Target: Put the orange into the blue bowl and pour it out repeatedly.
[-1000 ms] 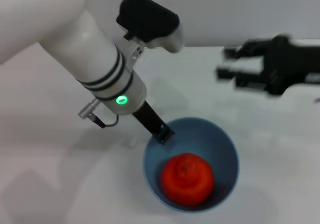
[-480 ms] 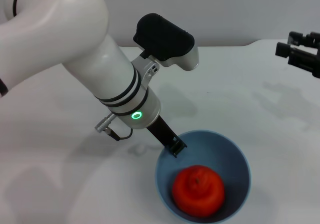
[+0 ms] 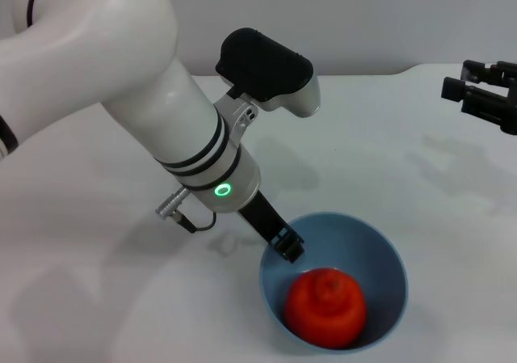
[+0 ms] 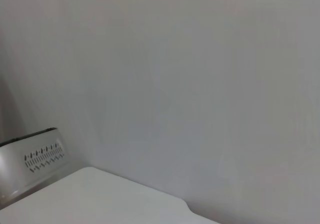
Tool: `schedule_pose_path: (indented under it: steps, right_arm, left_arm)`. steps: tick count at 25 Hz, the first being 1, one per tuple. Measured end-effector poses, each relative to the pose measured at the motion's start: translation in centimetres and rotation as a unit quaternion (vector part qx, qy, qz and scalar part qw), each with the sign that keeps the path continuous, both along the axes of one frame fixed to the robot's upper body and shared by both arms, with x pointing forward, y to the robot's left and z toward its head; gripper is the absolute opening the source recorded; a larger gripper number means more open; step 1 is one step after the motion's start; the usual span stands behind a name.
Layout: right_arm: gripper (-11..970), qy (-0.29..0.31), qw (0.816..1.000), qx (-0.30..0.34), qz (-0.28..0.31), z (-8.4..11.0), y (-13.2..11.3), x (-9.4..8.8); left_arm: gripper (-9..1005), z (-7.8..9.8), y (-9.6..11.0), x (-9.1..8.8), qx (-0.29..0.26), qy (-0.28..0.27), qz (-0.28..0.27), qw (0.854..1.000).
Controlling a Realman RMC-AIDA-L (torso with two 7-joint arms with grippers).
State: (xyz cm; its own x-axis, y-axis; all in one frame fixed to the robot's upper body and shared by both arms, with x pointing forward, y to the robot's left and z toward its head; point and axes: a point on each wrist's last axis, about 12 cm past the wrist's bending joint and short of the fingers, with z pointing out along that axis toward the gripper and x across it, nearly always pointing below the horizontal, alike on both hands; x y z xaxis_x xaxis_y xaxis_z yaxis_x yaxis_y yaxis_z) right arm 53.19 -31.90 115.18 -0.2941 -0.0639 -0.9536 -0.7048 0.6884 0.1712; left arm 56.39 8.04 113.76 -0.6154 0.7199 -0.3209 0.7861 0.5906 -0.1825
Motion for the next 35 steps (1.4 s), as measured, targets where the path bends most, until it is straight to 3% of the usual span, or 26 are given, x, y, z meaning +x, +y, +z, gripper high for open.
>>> schedule_pose_path:
  steps: [2,8,9,13,16,17,20,21,22,24,26,29,33,35]
  right_arm:
    - [444,0.000,1.000,0.000,0.001,0.0,0.1,0.0]
    - [444,0.007,1.000,0.001,0.002,-0.4,0.1,0.0]
    - [444,0.009,1.000,0.003,0.001,-0.5,0.1,-0.1]
    - [444,0.023,1.000,0.010,-0.003,-1.2,0.0,0.0]
    - [444,0.020,1.000,0.005,-0.002,-1.5,0.0,0.0]
    - [444,0.016,1.000,0.001,-0.002,-1.6,-0.1,0.0]
    - [444,0.007,1.000,-0.003,-0.003,-1.9,-0.3,-0.1]
    - [444,0.007,1.000,-0.001,-0.005,-2.1,-0.4,-0.2]
    - [444,0.008,1.000,0.003,-0.008,-2.3,-0.5,-0.2]
    - [444,0.010,1.000,0.017,-0.016,-2.8,-0.7,-0.2]
    - [444,0.004,0.998,0.049,-0.031,-3.4,-1.0,-0.2]
    - [444,-0.025,0.989,0.120,-0.077,-4.5,-1.9,-0.5]
    - [444,-0.080,0.971,0.170,-0.149,-5.8,-3.6,-1.7]
    - [444,-0.102,0.962,0.175,-0.183,-6.4,-4.3,-2.4]
  left_arm:
    - [118,0.1,0.1,0.0,-0.002,-0.001,0.002,1.000]
    - [384,1.8,0.8,1.4,-0.041,-0.021,0.032,0.998]
    - [431,2.9,2.0,2.4,-0.078,-0.039,0.066,0.994]
    - [599,3.9,3.3,3.2,-0.117,-0.054,0.093,0.987]
    - [688,5.3,6.0,4.2,-0.212,-0.073,0.140,0.964]
    - [717,5.6,7.4,4.4,-0.258,-0.077,0.165,0.949]
    - [743,5.3,12.5,4.7,-0.408,-0.075,0.239,0.878]
    - [742,5.3,12.5,4.7,-0.408,-0.075,0.239,0.878]
    - [740,4.9,14.2,4.5,-0.452,-0.076,0.258,0.851]
    - [738,3.6,19.2,3.0,-0.570,-0.096,0.295,0.761]
    - [738,3.1,21.0,2.1,-0.602,-0.116,0.300,0.731]
    - [738,1.8,24.7,-0.5,-0.647,-0.205,0.308,0.667]
    - [737,-0.2,27.4,-3.2,-0.610,-0.338,0.322,0.640]
    - [737,-1.2,28.0,-4.3,-0.563,-0.420,0.310,0.641]
